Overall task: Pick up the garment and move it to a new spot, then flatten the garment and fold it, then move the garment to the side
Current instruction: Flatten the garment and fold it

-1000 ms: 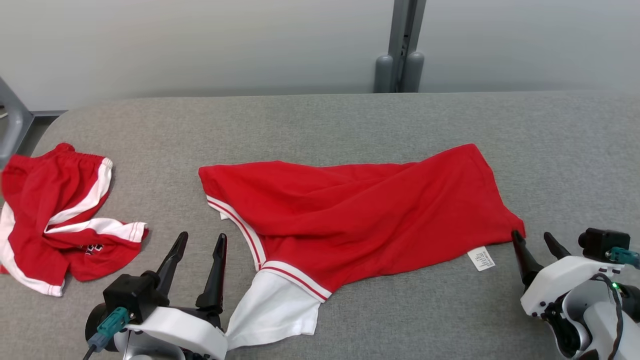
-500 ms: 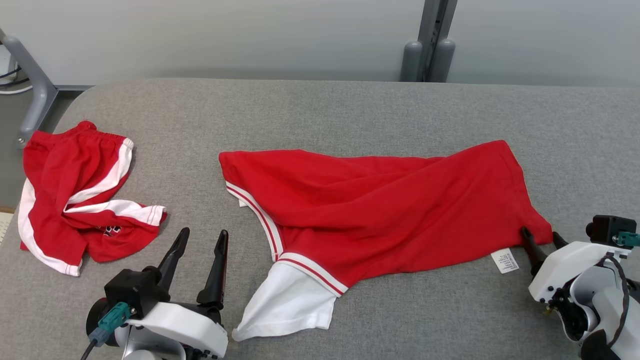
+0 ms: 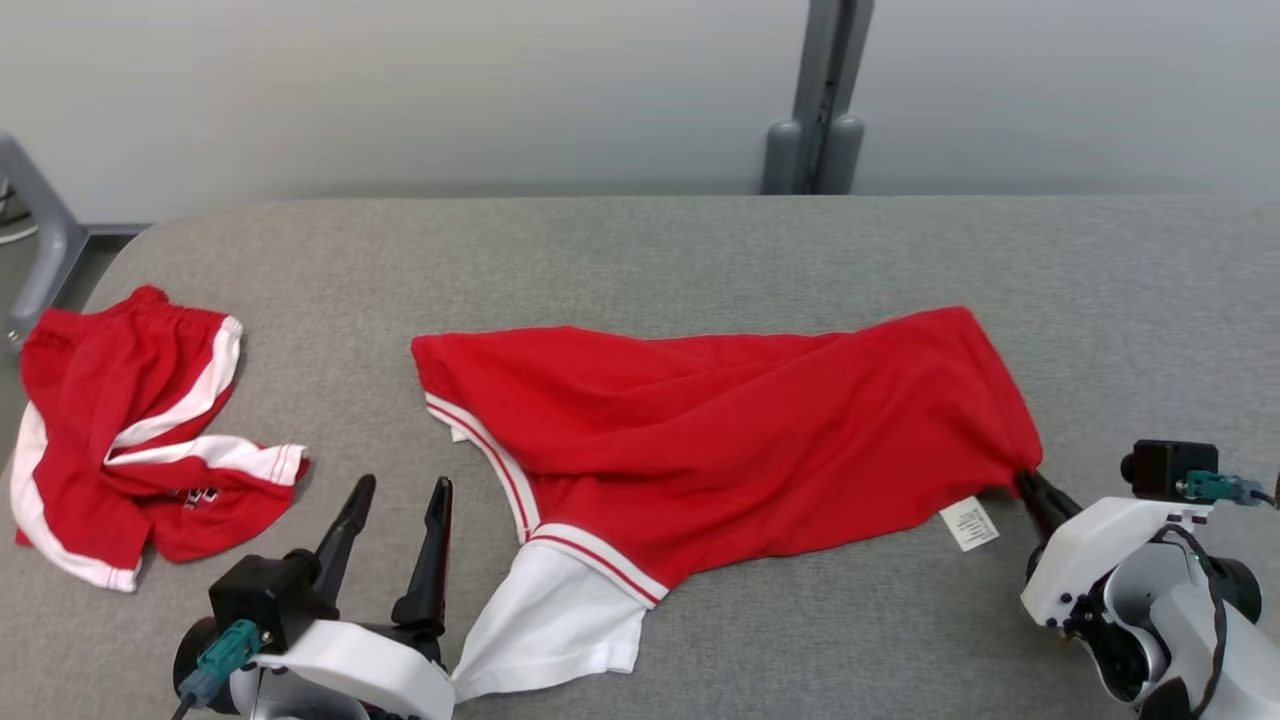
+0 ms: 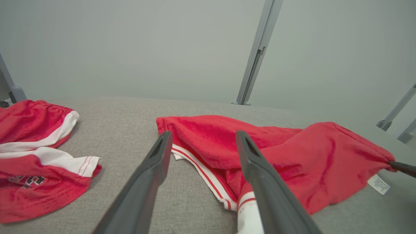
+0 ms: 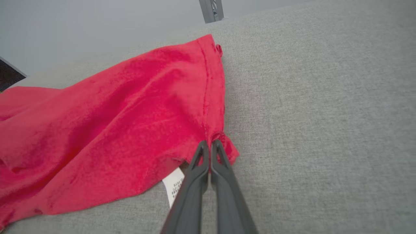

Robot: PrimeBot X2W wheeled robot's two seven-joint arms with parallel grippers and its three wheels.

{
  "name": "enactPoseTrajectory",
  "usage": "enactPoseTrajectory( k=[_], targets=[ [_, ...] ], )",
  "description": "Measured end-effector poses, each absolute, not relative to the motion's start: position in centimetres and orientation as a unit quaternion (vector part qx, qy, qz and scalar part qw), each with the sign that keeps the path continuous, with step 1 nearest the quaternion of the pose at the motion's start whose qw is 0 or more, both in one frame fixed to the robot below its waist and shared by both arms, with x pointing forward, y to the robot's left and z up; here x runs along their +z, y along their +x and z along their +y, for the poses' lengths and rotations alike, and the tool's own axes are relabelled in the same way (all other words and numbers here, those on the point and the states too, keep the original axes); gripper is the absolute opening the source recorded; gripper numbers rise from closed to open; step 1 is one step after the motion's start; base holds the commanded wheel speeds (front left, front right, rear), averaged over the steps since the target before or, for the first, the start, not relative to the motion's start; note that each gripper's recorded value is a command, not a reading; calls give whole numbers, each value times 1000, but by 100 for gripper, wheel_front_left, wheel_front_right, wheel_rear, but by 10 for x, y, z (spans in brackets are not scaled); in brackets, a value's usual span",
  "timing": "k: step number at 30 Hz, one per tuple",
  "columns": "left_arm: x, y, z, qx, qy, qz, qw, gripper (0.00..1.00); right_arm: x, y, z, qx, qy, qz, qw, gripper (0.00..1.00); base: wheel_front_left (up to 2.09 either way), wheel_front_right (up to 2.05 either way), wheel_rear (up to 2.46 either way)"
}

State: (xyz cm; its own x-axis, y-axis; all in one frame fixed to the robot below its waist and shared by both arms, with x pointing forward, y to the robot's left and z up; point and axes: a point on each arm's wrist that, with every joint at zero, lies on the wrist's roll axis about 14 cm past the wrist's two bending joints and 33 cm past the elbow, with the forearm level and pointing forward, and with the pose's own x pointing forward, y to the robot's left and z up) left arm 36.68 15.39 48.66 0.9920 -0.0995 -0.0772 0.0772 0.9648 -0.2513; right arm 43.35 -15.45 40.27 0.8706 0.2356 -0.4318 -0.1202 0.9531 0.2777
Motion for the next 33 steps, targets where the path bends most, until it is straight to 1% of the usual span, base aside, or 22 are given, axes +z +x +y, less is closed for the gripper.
enactPoseTrajectory(
  k=[6, 10, 13, 17, 21, 22, 23, 24, 28, 33],
  targets=[
    [489, 366, 134, -69, -130, 44, 988, 100, 420, 412, -174, 94, 147, 235, 956, 0, 0, 0, 0],
    [492, 368, 125, -83, -129, 40, 987, 100, 426, 393, -193, 91, 165, 251, 950, 0, 0, 0, 0],
    [493, 369, 120, -91, -129, 39, 987, 100, 428, 377, -201, 92, 182, 271, 941, 0, 0, 0, 0],
    [491, 367, 117, -95, -128, 44, 986, 100, 410, 347, -205, 94, 192, 330, 919, 0, 0, 0, 0],
    [490, 366, 117, -96, -128, 46, 986, 100, 399, 335, -204, 89, 199, 358, 908, 0, 0, 0, 0],
    [490, 366, 117, -95, -128, 46, 986, 100, 395, 333, -206, 82, 194, 361, 908, 2, 0, 0, 0],
    [490, 366, 118, -94, -127, 46, 986, 100, 395, 334, -210, 73, 192, 356, 912, 36, 0, 0, 0],
    [490, 365, 118, -94, -127, 47, 986, 100, 395, 336, -214, 65, 190, 351, 915, 100, 0, 0, 0],
    [490, 364, 122, -90, -124, 47, 987, 100, 401, 345, -208, 58, 199, 324, 923, 100, 0, 0, 0],
    [494, 363, 125, -86, -123, 40, 988, 100, 435, 365, -214, 46, 199, 237, 950, 100, 0, 0, 0]
  ],
)
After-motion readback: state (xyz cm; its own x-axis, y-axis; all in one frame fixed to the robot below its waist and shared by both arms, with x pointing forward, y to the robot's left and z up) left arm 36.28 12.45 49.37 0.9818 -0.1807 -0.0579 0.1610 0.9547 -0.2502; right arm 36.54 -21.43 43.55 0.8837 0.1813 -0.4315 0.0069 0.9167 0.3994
